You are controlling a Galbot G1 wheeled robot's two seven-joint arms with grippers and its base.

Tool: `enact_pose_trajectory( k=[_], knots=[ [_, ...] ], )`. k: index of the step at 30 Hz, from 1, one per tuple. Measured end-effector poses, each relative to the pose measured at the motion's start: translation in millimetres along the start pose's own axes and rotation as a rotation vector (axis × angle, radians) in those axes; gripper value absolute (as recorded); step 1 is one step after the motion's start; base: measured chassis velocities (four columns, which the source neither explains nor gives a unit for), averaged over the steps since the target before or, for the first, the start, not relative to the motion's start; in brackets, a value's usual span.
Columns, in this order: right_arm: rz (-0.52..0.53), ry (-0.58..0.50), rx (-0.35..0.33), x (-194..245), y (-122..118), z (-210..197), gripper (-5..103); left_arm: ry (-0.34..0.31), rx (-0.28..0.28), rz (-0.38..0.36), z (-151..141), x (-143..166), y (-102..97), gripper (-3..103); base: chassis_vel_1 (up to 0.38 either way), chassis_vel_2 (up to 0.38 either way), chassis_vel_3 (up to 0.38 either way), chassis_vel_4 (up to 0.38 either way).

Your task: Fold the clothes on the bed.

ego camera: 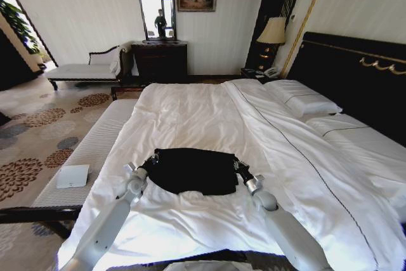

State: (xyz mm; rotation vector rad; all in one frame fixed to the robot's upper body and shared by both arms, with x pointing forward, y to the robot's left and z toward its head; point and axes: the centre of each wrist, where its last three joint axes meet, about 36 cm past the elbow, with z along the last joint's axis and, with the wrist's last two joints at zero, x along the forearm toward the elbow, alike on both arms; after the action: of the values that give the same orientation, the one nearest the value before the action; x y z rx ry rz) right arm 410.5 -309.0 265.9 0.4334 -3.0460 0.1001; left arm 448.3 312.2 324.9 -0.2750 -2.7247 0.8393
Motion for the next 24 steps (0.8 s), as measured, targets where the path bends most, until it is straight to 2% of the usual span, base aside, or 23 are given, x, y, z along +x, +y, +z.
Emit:
enact_pose_trajectory(
  k=[3,10,13,17,24],
  knots=[
    [-0.010,0.010,0.024,17.4,6.4,9.7,1,0.005,-0.020,-0.006,0.3,15.1,3.9,1,0.000,0.000,0.000,0.000],
    [-0.020,-0.006,0.048,35.8,17.3,12.3,1,0.001,-0.047,-0.010,-6.7,23.8,8.0,1,0.000,0.000,0.000,0.000],
    [-0.021,-0.022,0.067,50.0,22.6,13.5,1,0.004,-0.092,-0.009,-0.2,32.2,5.9,1,0.000,0.000,0.000,0.000],
    [-0.027,-0.018,0.082,61.8,31.0,24.1,1,0.012,-0.109,-0.010,10.5,39.3,4.4,1,0.000,0.000,0.000,0.000],
    [-0.023,-0.024,0.056,73.3,50.7,29.4,1,0.016,-0.125,0.000,17.4,52.2,-0.2,1,0.000,0.000,0.000,0.000]
  ],
)
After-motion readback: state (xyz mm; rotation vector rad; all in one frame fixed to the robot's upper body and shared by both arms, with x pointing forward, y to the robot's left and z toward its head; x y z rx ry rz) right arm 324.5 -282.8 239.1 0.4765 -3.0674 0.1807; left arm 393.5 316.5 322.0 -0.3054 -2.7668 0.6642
